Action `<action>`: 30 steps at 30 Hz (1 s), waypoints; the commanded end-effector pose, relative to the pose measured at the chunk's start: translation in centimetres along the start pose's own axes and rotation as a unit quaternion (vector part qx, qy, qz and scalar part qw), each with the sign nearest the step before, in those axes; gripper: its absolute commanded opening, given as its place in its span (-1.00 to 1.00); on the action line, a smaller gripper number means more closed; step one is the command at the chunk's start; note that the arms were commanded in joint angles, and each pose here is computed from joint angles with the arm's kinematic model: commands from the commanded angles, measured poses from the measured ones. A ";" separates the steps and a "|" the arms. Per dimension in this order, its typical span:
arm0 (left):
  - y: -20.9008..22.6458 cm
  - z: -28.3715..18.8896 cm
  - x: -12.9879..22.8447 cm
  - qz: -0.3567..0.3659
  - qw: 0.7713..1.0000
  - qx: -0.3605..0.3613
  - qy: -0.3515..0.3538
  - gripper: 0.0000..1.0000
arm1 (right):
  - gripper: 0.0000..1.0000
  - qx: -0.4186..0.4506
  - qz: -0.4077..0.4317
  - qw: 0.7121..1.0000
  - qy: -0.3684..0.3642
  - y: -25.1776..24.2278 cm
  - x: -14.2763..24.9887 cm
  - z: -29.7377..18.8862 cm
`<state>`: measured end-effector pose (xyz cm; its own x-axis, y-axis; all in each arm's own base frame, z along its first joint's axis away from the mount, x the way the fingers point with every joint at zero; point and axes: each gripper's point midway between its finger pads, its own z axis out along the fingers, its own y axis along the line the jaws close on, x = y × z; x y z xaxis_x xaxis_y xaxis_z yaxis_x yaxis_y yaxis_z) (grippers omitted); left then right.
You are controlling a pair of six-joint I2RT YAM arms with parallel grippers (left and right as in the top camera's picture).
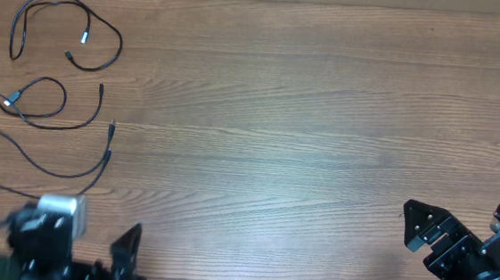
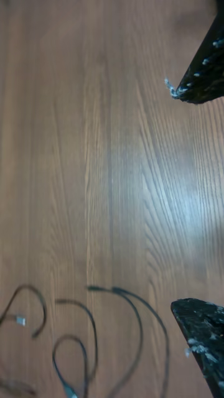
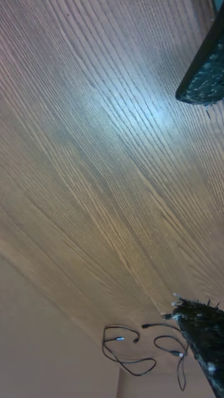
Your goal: Untangle cables
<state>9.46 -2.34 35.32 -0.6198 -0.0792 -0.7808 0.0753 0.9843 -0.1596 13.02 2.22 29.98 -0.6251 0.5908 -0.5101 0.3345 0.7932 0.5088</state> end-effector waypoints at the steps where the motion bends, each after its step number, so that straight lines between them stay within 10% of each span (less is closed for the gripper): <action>1: 1.1 -1.2 0.4 -0.023 0.999 -0.028 -0.026 1.00 | 1.00 -0.006 -0.007 1.000 -0.003 0.2 -0.2 0.0; 30: 1.1 -1.7 1.2 -0.023 0.999 -0.028 -0.025 0.99 | 1.00 -0.005 -0.007 1.000 -0.002 0.2 -0.2 0.0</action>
<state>7.70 -1.25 35.04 -0.5941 -0.1153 -0.7961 0.0169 0.9877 -0.1556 13.05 2.21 30.00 -0.6244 0.5905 -0.5113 0.3338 0.7935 0.5089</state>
